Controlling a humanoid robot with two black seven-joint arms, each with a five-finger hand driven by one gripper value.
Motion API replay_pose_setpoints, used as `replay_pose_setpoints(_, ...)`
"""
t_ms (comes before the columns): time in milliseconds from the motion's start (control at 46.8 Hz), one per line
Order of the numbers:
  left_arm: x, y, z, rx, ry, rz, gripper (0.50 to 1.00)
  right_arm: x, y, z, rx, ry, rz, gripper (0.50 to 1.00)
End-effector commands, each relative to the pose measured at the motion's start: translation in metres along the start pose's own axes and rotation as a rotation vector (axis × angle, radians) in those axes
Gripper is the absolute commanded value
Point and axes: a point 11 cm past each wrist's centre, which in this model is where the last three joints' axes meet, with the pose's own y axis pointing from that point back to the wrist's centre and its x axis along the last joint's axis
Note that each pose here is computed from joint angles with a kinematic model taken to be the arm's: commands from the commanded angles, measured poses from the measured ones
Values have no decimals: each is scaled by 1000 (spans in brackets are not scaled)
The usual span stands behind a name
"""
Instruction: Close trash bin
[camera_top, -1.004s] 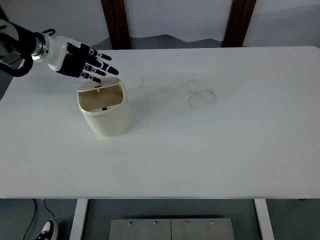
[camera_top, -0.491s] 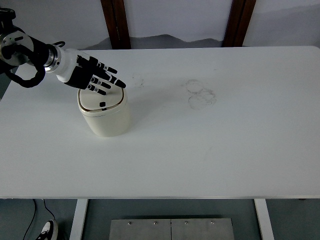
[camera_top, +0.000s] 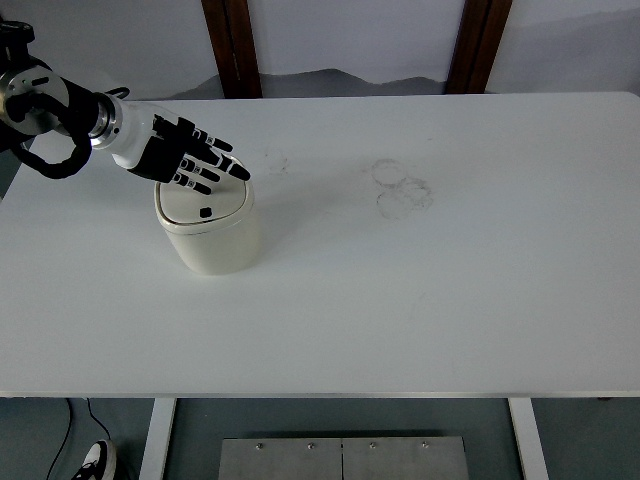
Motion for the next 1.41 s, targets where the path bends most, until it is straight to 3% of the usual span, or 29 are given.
replay_pose_setpoints(0, 0, 0, -1, 2, 1, 0, 1000, 0, 0, 0, 0, -2, -1, 995)
replay_pose_setpoints(513, 1, -7, -10, 21, 13, -7, 1000, 0, 0, 0, 0, -2, 1, 995)
replay_pose_setpoints(962, 2, 4, 5, -14, 0, 5, 1000, 0, 0, 0, 0, -2, 1, 995)
replay_pose_setpoints(1389, 8, 41, 49, -133, -28, 45, 1000, 0, 0, 0, 0, -3, 1, 995)
